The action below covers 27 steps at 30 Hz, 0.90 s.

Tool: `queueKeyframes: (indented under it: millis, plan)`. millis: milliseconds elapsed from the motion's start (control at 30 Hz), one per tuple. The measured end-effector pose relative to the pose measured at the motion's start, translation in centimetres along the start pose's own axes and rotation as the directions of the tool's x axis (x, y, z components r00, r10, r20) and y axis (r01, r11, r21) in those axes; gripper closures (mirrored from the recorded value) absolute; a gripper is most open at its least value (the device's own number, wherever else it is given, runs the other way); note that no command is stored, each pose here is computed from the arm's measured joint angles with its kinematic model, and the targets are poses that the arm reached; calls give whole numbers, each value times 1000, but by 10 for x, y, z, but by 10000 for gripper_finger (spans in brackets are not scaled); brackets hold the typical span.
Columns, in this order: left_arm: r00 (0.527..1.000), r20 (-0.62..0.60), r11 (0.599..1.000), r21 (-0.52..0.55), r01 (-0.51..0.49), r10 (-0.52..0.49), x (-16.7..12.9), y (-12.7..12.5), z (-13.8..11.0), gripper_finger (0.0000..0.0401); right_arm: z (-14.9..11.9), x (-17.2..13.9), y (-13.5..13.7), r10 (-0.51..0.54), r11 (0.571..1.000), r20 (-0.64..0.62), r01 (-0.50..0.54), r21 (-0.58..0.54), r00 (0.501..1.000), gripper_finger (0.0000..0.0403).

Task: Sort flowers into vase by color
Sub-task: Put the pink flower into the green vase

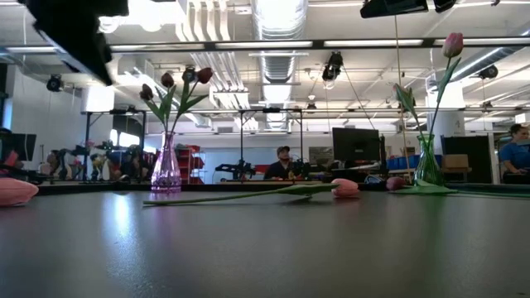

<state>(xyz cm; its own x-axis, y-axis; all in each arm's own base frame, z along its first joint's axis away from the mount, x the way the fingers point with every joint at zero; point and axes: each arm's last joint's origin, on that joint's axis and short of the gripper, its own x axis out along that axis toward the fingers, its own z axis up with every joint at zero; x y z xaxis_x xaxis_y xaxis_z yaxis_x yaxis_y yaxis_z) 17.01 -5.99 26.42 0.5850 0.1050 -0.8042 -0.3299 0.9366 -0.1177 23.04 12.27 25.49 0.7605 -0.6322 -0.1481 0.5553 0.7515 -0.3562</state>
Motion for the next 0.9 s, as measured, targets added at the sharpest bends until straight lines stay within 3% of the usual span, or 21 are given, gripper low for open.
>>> queueKeyframes:
  millis: [100, 300, 467, 667, 900]
  plan:
    - [982, -182, 994, -85, -67, 51, -2, -11, -4, 401, 0, 0, 0, 4, 1000, 0, -4, 4, 1000, 394]
    - [877, -471, 953, -213, -214, 91, 5, -28, -22, 400, 0, 0, 0, 7, 1000, 0, -7, 12, 1000, 394]
    - [836, -539, 925, -259, -279, 102, 16, -37, -38, 373, 0, 0, 1, 32, 999, -2, -32, 11, 999, 394]
    - [794, -590, 895, -262, -360, 147, 31, -35, -56, 299, 0, 0, 1, 33, 999, -3, -33, 11, 999, 394]
    - [775, -632, 875, -364, -318, 18, 63, -31, -87, 242, 0, 0, 1, 33, 999, -2, -33, 12, 999, 394]
